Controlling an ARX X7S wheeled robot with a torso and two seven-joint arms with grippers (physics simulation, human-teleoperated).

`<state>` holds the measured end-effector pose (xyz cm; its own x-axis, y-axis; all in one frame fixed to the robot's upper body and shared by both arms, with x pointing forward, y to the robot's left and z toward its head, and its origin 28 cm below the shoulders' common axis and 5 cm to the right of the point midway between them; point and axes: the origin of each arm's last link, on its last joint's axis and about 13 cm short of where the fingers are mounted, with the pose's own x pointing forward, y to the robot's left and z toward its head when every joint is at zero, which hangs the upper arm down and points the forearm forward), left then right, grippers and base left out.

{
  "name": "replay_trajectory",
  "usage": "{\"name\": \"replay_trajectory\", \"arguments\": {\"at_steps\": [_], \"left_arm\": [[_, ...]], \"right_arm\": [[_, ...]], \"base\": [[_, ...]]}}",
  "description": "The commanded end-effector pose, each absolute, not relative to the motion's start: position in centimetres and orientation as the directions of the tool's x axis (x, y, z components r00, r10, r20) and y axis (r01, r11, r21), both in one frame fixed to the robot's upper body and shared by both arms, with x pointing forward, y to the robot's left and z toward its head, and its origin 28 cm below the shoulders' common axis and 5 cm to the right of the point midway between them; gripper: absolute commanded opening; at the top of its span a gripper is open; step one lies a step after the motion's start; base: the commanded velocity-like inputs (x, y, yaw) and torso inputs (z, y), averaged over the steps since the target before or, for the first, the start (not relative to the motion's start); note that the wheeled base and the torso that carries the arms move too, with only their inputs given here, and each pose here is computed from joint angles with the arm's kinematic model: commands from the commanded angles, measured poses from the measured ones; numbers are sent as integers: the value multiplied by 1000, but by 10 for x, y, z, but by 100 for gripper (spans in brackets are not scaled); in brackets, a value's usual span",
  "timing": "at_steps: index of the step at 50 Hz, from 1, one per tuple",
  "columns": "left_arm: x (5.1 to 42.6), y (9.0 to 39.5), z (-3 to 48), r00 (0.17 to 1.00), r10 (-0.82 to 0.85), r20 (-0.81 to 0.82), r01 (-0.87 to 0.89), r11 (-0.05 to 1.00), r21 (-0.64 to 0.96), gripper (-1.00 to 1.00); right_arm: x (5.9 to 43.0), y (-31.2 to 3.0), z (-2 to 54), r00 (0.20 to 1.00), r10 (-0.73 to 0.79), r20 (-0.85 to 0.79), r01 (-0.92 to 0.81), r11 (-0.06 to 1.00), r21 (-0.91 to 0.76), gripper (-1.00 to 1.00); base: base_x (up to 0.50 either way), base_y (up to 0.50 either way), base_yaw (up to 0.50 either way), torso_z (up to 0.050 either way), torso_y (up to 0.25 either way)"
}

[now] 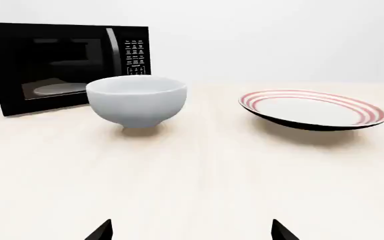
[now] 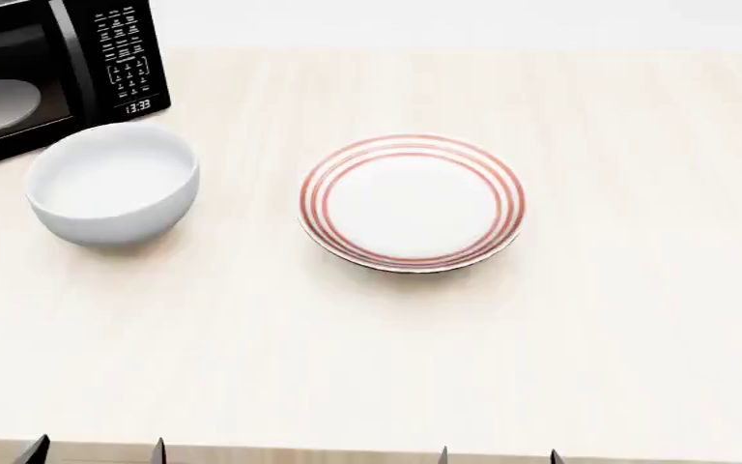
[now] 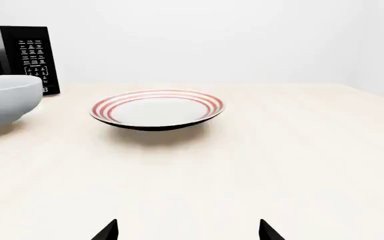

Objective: Put the white bowl to the right of the plate.

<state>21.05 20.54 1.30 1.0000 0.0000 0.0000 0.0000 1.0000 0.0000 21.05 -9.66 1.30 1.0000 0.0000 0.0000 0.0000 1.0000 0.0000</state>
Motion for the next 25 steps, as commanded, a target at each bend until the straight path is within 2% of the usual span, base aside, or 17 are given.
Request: {"name": "replay_trajectory", "arguments": {"at_steps": [1,5,7,10,12,16,25], "left_arm": [[211,205,13,1000,0,0,0,1000,0,100],[209,208,25,998,-20,-67,19,1000,-12,100],[204,211,44,997,-6,-73,5,1000,-24,100],[201,215,68,998,24,-52,-25,1000,-13,100],[200,215,82,997,58,-43,-57,998,27,100],[200,217,106,998,45,-44,-45,999,9,100],[196,221,137,997,80,19,-81,996,35,100]], "right_arm": [[211,-96,13,1000,0,0,0,1000,0,100],[209,-92,22,990,-135,36,138,983,-117,100],[200,-93,35,998,-66,14,66,996,-67,100],[197,-97,57,999,-39,-2,39,998,-51,100],[196,-100,76,1000,-30,5,31,998,-54,100],[197,-105,113,998,-39,45,40,998,-38,100],[205,-110,156,993,20,118,-17,1000,-22,100]], "base": [[0,0,0,0,0],[0,0,0,0,0],[0,0,0,0,0],[0,0,0,0,0],[0,0,0,0,0],[0,0,0,0,0],[0,0,0,0,0]]}}
